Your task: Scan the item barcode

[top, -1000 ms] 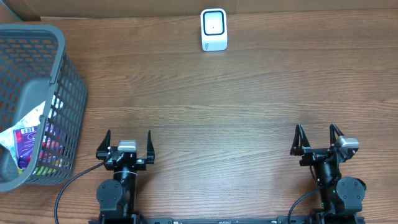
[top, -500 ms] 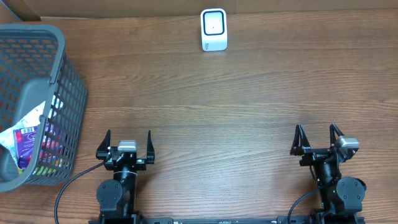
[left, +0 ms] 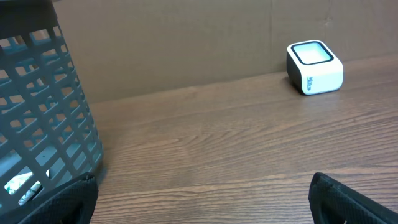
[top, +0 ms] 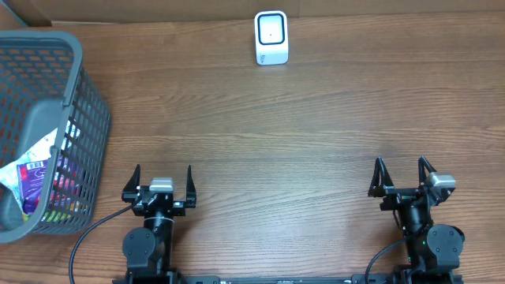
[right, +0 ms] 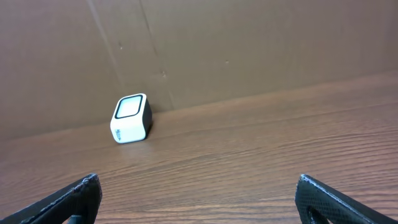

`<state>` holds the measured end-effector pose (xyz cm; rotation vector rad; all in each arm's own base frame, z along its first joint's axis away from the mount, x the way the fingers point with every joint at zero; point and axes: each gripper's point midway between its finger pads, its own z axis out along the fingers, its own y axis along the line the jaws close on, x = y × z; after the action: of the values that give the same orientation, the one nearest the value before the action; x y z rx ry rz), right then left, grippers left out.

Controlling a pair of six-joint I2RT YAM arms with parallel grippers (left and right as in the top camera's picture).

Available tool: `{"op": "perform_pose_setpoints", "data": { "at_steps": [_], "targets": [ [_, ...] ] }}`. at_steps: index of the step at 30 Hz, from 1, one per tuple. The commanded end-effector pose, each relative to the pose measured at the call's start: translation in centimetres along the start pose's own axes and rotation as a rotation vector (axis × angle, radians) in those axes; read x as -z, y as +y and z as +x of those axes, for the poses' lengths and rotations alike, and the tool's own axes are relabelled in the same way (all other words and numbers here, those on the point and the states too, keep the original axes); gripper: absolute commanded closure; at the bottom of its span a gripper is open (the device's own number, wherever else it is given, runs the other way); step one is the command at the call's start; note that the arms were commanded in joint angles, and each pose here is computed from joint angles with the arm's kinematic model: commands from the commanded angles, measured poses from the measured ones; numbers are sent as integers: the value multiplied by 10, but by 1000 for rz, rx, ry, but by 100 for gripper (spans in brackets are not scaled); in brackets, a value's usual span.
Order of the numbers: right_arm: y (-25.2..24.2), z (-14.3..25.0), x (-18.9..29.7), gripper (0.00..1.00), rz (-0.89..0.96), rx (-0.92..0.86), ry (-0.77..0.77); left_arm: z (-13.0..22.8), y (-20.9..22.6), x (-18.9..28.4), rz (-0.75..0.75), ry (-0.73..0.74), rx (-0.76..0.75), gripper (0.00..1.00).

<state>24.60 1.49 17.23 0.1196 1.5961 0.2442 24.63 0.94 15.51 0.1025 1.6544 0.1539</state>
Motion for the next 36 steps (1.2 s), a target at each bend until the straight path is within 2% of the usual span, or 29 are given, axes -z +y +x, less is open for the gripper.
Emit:
{"op": "perform_pose_setpoints", "data": {
  "at_steps": [1,36],
  "targets": [
    [-1,1,0,0,3,5,-6,-1,2,0,-8,-7,7,0],
    [-2,0,0,0,12,5,-11,-3,1,0,-6,-17,10,0]
  ]
}}
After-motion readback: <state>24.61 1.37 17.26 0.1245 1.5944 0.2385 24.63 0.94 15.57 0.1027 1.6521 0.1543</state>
